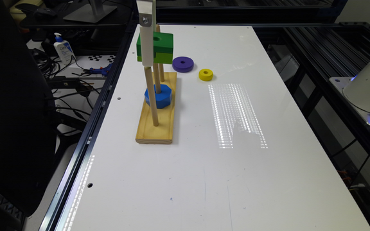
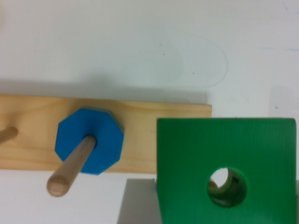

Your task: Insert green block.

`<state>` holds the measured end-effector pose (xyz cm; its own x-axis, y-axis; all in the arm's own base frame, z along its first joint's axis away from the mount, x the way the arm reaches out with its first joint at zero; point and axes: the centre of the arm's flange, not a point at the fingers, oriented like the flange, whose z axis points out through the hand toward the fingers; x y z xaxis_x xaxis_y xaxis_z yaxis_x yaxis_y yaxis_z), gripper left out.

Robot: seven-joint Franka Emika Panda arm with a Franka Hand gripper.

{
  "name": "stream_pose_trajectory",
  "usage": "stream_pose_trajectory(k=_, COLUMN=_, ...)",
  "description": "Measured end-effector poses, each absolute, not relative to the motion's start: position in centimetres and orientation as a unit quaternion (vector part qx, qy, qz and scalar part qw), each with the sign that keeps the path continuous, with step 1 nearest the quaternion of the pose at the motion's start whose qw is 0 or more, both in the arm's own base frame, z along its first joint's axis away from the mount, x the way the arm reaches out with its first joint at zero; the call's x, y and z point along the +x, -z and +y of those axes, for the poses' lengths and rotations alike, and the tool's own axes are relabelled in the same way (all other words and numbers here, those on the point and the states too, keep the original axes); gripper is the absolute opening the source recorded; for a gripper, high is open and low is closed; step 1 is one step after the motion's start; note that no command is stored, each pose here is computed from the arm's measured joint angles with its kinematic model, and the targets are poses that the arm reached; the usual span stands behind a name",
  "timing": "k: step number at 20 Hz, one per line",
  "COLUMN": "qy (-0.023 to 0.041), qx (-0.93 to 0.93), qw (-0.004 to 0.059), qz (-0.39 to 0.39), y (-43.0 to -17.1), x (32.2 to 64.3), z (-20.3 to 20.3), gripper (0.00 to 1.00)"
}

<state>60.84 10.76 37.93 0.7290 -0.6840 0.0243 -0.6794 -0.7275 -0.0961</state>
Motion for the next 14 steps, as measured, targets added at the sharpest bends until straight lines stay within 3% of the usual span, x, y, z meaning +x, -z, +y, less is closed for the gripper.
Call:
stream_pose_trajectory(k=6, qy=0.0268, qx=-0.929, qw=0.0389, qz=0.367, y=-37.6, x=60.9, z=10.8, gripper=0.0)
stream_pose_trajectory(k=10, qy=0.0216, qx=-0.93, qw=0.0365, qz=0.366, y=-36.2, x=61.1, z=10.8, gripper=0.0)
stream_pose_trajectory(k=14, qy=0.0216, qx=-0.93, qw=0.0364, qz=0.366, y=-36.1, x=61.2, z=10.8, gripper=0.0)
